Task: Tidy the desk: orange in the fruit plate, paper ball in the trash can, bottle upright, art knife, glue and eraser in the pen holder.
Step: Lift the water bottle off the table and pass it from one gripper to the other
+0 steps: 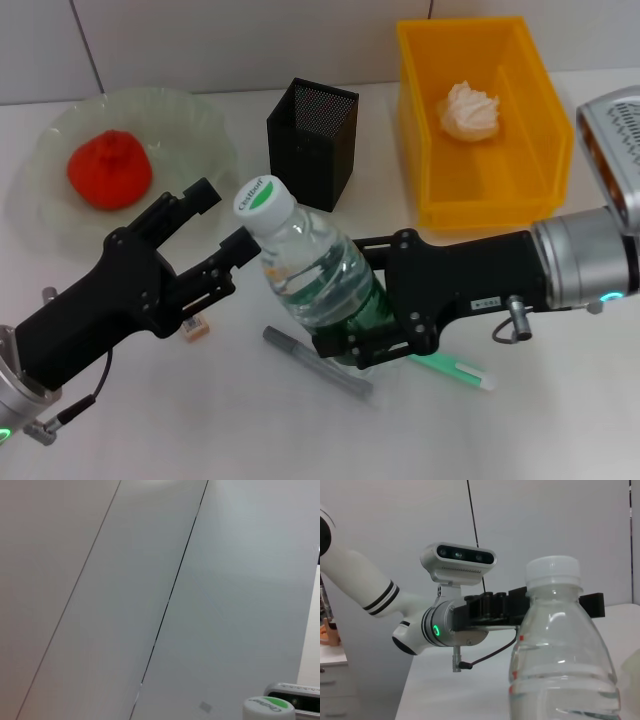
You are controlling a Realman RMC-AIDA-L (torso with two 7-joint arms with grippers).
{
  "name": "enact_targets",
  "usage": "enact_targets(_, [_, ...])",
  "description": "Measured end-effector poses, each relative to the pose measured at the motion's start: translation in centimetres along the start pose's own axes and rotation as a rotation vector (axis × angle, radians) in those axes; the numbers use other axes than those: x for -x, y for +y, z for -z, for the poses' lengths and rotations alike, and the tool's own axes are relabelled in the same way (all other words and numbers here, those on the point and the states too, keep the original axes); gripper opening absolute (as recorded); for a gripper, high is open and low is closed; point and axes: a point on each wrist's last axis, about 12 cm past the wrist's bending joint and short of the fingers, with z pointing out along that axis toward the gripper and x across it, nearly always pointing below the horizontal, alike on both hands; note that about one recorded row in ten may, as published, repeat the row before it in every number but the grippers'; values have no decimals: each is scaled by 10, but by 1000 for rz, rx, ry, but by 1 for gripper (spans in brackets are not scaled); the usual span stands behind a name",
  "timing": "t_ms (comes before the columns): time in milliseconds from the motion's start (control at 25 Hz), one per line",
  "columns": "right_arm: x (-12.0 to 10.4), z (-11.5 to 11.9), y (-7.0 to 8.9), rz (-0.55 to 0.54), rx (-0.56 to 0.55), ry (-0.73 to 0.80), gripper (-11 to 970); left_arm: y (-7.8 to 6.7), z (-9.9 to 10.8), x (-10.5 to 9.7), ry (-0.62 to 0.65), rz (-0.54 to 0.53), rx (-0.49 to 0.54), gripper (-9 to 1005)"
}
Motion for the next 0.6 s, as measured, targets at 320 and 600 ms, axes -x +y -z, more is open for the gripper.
enact_targets(320, [-3, -17, -8, -5, 9, 10, 761, -1, -4, -1, 15, 4, -26, 845])
enact_targets(600, [-4, -29, -10, 7, 10, 30, 760, -1, -4, 0, 11, 3, -32, 844])
